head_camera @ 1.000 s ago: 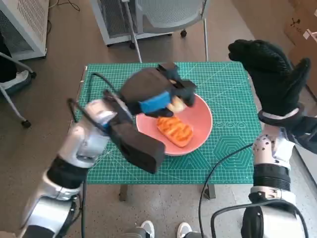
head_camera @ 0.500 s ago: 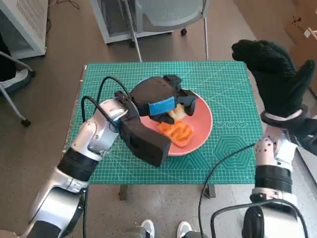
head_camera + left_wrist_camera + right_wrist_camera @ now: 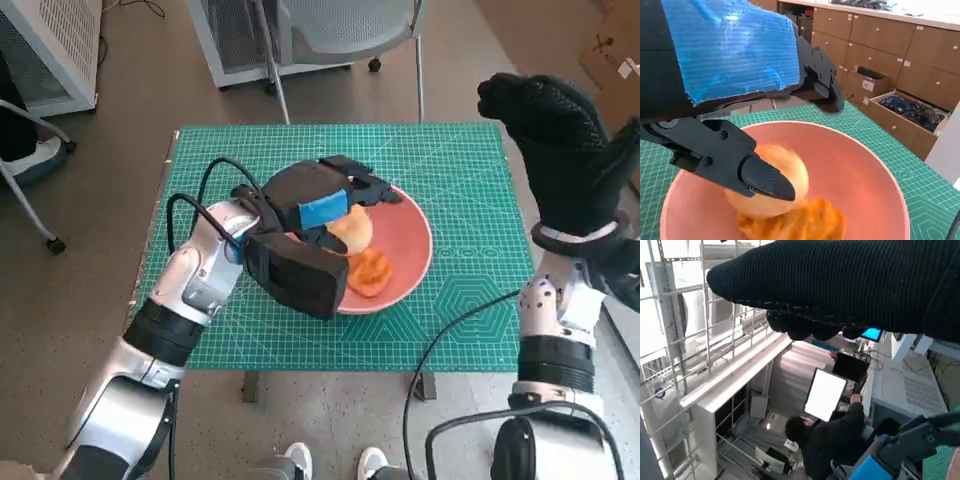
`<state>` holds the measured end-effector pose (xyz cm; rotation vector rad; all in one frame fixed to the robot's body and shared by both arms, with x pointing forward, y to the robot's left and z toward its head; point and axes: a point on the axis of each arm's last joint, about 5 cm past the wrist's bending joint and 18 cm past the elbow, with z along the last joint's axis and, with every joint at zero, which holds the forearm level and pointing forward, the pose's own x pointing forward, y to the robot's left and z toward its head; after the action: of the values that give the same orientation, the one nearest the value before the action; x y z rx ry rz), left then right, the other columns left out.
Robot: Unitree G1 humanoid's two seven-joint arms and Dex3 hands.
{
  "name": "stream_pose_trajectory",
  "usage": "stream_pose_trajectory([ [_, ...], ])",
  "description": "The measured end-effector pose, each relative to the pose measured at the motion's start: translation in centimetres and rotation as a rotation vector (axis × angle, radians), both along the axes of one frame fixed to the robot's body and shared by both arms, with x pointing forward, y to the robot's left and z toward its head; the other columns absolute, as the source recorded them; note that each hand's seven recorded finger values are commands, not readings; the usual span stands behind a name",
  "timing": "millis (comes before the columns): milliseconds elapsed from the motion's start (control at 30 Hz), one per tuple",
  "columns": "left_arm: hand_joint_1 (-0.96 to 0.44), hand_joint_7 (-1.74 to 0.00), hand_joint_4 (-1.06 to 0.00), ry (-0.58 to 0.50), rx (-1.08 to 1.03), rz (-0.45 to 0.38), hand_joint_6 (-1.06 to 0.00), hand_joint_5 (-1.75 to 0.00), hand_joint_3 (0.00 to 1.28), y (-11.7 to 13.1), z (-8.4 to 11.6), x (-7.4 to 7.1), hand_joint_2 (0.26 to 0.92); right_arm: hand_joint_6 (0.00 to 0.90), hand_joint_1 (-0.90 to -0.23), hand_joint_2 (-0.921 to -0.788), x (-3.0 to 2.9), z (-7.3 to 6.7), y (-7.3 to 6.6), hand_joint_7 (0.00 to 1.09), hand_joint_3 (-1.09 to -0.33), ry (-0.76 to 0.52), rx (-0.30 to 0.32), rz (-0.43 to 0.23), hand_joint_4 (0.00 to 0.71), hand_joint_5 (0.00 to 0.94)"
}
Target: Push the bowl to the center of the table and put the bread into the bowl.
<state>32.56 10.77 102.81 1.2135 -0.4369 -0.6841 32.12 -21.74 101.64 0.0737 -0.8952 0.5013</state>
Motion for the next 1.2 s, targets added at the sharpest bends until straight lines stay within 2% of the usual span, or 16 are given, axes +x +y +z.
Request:
stream_pose_trajectory([
  [133, -0.52, 0.00, 0.00, -0.003, -0.026, -0.005, -0.20, 0.00, 0.01, 0.4, -0.1, 0.1, 0.822, 0.431, -0.647, -0.921, 0.01, 0.0, 0.0, 0.00, -0.710, 0.003, 0.001, -0.003, 0.327, 0.001],
  [300, -0.67, 0.00, 0.00, 0.014, -0.065, 0.001, -0.16, 0.00, 0.03, 1.0, -0.1, 0.2, 0.888, 0.431, -0.649, -0.921, 0.04, 0.0, 0.0, 0.00, -0.708, 0.003, 0.001, -0.001, 0.328, 0.001],
  [500, -0.78, 0.00, 0.00, 0.036, -0.143, 0.019, -0.14, 0.00, 0.17, 2.1, 0.0, 0.4, 0.918, 0.436, -0.649, -0.921, 0.05, 0.0, 0.1, 0.00, -0.705, 0.003, 0.001, 0.000, 0.331, 0.002],
  [667, -0.78, 0.00, 0.00, 0.059, -0.275, 0.033, -0.13, 0.00, 0.20, 3.6, 0.6, 0.5, 0.920, 0.441, -0.649, -0.921, 0.09, 0.2, 0.1, 0.01, -0.702, -0.001, 0.001, 0.001, 0.333, 0.003],
  [867, -0.73, 0.00, 0.00, 0.045, -0.590, 0.043, -0.09, 0.00, 0.26, 5.4, 1.2, 0.2, 0.921, 0.440, -0.655, -0.921, 0.20, 0.6, 0.0, 0.00, -0.696, -0.011, 0.000, -0.002, 0.336, 0.004],
  [967, -0.71, 0.00, 0.00, 0.021, -0.764, 0.027, -0.07, 0.00, 0.35, 5.9, 1.2, -0.1, 0.921, 0.431, -0.671, -0.921, 0.30, 0.9, 0.0, 0.00, -0.691, -0.017, 0.003, -0.008, 0.340, 0.004],
  [1200, -0.69, 0.00, 0.00, -0.062, -1.039, 0.001, -0.07, 0.00, 0.41, 6.6, 1.2, -1.3, 0.921, 0.427, -0.688, -0.921, 0.60, 1.6, 0.3, 0.00, -0.684, -0.022, 0.003, -0.019, 0.344, 0.005],
])
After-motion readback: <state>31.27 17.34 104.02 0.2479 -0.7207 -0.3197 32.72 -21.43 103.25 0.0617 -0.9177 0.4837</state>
